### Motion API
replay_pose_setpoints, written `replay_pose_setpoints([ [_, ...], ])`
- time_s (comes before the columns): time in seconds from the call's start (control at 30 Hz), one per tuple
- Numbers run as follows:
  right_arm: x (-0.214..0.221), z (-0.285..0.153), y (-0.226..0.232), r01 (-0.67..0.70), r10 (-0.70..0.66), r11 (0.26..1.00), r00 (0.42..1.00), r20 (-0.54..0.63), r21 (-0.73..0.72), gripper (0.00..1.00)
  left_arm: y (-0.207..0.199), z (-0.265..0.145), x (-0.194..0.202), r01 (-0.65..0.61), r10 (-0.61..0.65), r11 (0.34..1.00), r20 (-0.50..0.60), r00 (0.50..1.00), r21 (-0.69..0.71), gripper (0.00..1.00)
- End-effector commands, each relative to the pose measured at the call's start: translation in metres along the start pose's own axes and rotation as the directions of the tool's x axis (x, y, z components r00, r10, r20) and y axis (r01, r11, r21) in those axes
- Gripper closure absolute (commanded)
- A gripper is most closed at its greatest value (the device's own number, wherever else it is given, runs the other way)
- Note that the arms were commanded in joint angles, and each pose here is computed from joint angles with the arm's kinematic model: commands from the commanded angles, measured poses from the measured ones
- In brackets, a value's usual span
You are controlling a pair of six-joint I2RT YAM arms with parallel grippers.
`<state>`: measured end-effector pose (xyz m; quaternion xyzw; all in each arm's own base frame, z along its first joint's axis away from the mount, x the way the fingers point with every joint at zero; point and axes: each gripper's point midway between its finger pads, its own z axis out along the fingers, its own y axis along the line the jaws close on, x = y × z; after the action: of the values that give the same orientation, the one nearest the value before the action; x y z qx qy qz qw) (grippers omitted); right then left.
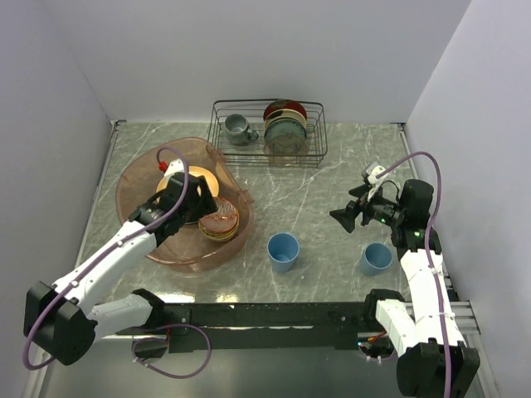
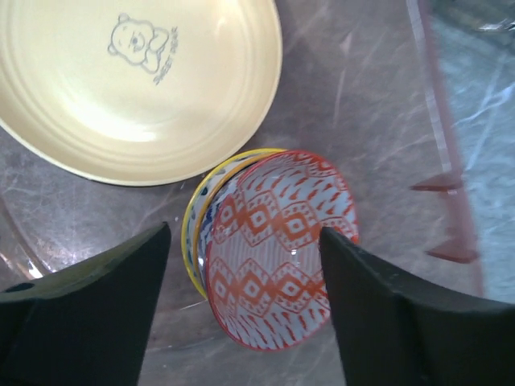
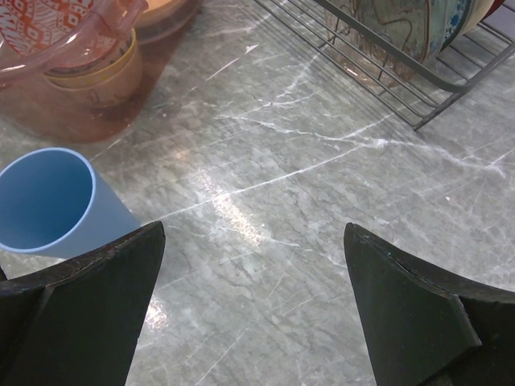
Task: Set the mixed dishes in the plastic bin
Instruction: Place the bowl in the plastic bin, then pick up the cup at the center of the board.
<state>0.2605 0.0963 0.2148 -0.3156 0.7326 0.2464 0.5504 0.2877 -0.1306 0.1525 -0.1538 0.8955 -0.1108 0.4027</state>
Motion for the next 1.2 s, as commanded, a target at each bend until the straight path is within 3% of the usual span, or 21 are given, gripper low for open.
replay_pose_setpoints([
  [0.0, 0.000, 0.000, -0.006, 0.026, -0.026, 0.999, 1.000, 0.005, 0.022, 0.00, -0.019, -0.026, -0.041, 0.035, -0.043, 0.996, 0.108, 0.993, 0.078, 0.16],
  [0.17, 0.001, -0.001, -0.009, 0.028, -0.028, 0.999, 1.000, -0.002, 0.038, 0.00, -0.023, -0.047, -0.054, 0.024, -0.046, 0.991, 0.159, 0.986, 0.134, 0.01],
  [0.4, 0.014, 0.000, -0.014, -0.057, 0.060, 0.996, 0.997, -0.042, 0.070, 0.00, -0.031, -0.076, -0.061, -0.012, -0.044, 0.968, 0.215, 0.976, 0.252, 0.01],
  [0.53, 0.036, 0.004, -0.001, -0.119, 0.112, 0.992, 0.985, -0.135, -0.044, 0.00, -0.040, -0.093, -0.061, -0.031, -0.047, 0.942, 0.224, 0.973, 0.334, 0.01],
  [0.73, 0.036, 0.005, 0.019, -0.158, 0.119, 0.967, 0.973, -0.196, -0.199, 0.00, -0.044, -0.112, -0.057, -0.035, -0.066, 0.910, 0.227, 0.972, 0.412, 0.01],
  [1.0, 0.029, 0.023, 0.066, -0.073, -0.053, 0.933, 0.941, -0.336, -0.352, 0.00, -0.053, -0.123, -0.041, -0.030, -0.067, 0.863, 0.174, 0.982, 0.505, 0.01],
  [1.17, 0.030, 0.041, 0.080, -0.033, -0.118, 0.938, 0.906, -0.405, -0.346, 0.01, -0.055, -0.130, -0.031, -0.018, -0.074, 0.836, 0.145, 0.987, 0.548, 0.01],
])
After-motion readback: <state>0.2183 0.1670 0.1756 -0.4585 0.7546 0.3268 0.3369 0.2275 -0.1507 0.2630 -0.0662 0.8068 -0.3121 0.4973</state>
